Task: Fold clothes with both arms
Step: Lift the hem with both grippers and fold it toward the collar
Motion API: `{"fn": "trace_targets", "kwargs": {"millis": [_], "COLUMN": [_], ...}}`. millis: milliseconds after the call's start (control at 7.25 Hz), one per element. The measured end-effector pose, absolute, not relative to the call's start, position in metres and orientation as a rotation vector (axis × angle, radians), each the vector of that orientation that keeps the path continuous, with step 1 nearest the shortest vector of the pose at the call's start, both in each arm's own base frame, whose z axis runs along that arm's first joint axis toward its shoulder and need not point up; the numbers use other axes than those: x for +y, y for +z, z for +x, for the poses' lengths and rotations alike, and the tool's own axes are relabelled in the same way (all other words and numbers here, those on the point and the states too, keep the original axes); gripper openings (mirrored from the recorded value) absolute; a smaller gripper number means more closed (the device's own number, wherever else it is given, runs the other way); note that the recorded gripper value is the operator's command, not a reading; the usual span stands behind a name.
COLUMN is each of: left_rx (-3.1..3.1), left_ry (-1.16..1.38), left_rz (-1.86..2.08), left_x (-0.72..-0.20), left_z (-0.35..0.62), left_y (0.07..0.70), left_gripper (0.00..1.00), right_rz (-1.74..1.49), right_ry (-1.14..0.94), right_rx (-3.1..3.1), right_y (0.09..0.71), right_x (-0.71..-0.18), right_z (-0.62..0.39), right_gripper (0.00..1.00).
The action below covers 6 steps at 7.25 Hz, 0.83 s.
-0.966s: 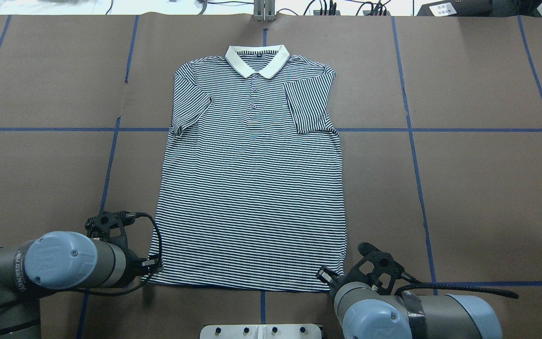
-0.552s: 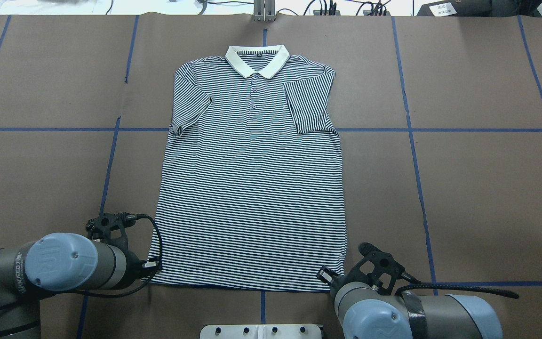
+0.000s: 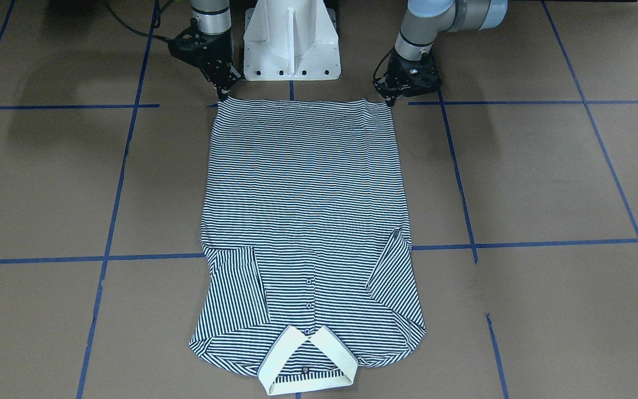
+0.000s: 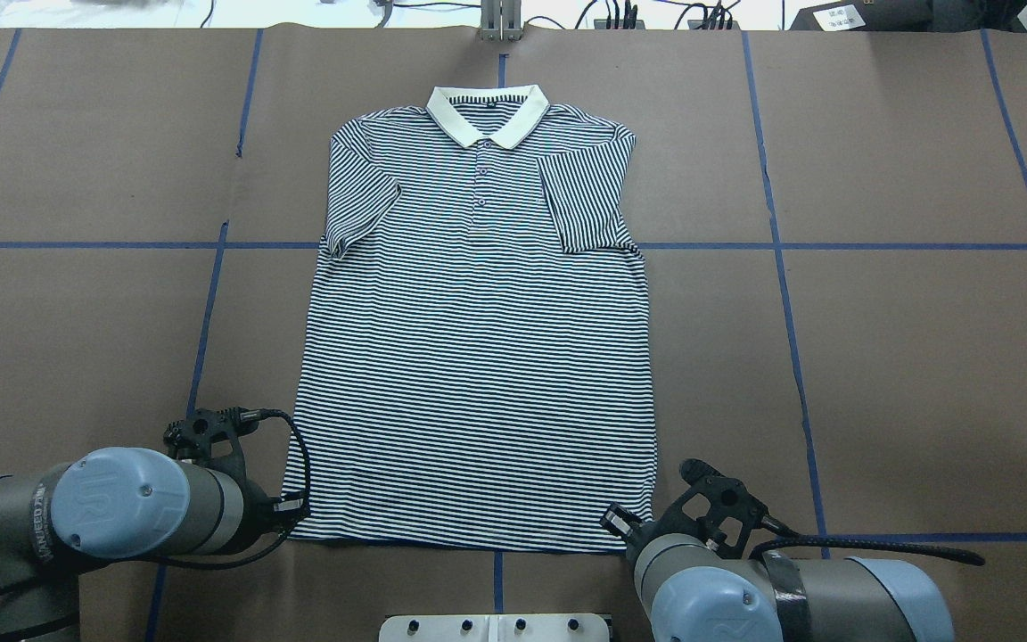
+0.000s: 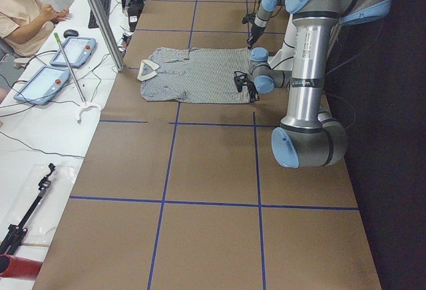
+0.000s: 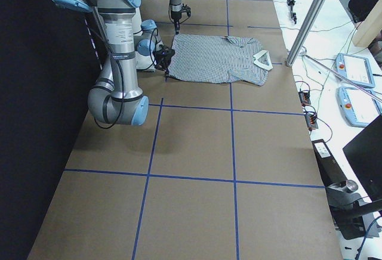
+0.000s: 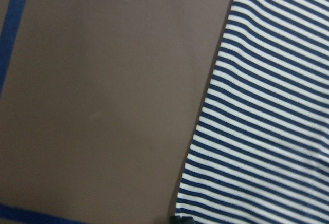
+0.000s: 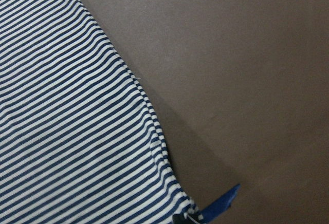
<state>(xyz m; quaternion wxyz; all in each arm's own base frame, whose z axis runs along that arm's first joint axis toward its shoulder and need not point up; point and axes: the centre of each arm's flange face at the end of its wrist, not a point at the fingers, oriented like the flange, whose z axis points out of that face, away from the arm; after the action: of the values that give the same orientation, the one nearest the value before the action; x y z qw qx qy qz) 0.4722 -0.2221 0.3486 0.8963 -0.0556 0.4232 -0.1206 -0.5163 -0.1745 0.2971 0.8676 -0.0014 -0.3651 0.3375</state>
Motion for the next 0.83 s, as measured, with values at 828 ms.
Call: {"fn": "trace_targets", "kwargs": {"millis": [828], "left_rx": [0.987], "left_ry": [-0.289], "left_rz": [-0.098], "left_x": [-0.218], "left_z": [0.437], "left_y": [0.277], "left_gripper": [0.00], "right_rz": [0.103], "right_ry": [0.653], "right_rx": [-0.816], "right_y": [0.289], "right_x": [-0.192], "right_z": [-0.452], "right_gripper": [0.00]}}
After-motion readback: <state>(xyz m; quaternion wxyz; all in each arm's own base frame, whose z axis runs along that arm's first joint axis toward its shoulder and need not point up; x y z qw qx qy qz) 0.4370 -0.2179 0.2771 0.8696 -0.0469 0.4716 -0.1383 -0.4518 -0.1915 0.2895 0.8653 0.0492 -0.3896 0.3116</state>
